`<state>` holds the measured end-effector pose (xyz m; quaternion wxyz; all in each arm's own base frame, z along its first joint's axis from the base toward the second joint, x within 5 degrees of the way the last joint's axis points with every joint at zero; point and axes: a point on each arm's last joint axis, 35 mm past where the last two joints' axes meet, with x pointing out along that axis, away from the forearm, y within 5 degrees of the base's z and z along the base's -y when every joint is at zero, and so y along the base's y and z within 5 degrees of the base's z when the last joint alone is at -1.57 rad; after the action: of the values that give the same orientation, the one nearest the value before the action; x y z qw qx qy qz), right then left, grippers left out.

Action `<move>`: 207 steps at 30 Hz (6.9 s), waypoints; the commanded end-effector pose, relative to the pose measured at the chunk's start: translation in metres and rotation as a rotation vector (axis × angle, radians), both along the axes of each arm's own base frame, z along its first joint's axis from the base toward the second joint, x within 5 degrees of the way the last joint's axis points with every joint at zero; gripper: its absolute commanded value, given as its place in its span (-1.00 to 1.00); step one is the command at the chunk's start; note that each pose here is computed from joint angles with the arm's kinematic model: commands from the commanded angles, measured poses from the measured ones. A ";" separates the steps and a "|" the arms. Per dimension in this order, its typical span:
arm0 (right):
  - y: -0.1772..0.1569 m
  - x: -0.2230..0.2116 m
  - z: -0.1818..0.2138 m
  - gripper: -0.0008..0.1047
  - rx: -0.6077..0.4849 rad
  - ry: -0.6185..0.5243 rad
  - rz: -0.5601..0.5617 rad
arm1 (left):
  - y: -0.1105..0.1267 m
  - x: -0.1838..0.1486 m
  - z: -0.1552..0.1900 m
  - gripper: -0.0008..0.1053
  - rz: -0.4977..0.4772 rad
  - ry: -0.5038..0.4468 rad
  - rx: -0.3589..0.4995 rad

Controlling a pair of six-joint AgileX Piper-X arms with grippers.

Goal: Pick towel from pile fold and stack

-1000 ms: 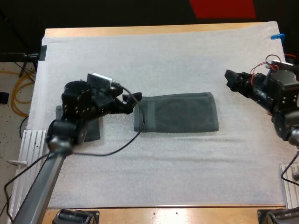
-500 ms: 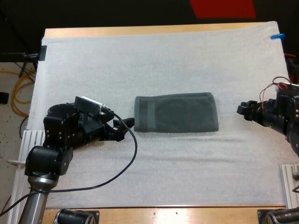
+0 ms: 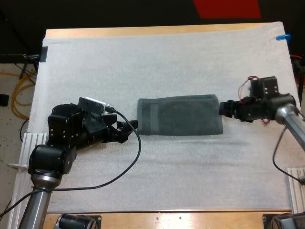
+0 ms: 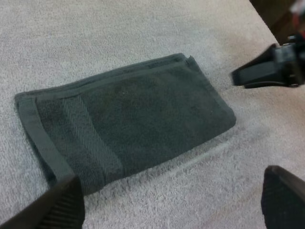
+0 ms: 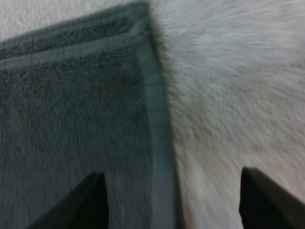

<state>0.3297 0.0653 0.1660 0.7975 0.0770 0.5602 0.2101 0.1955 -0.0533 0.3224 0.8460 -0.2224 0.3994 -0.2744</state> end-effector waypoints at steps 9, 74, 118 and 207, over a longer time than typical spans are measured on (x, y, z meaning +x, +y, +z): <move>0.010 0.044 -0.031 0.11 0.121 0.089 0.032 | 0.000 0.000 0.003 0.40 0.003 0.002 -0.012; 0.117 0.015 -0.016 -0.41 -0.011 0.089 0.075 | -0.002 -0.002 0.004 0.40 -0.058 0.019 -0.073; 0.053 -0.115 0.220 0.88 -0.096 -0.404 0.256 | -0.002 -0.001 0.006 0.40 -0.055 -0.004 -0.074; 0.029 -0.165 0.200 0.88 -0.064 -0.308 0.243 | -0.032 0.142 -0.072 -0.98 -0.021 0.429 0.377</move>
<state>0.1651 0.0939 0.3645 0.8436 -0.0550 0.4482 0.2906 0.3404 -0.0867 0.2461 0.7645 -0.1289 0.6129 -0.1528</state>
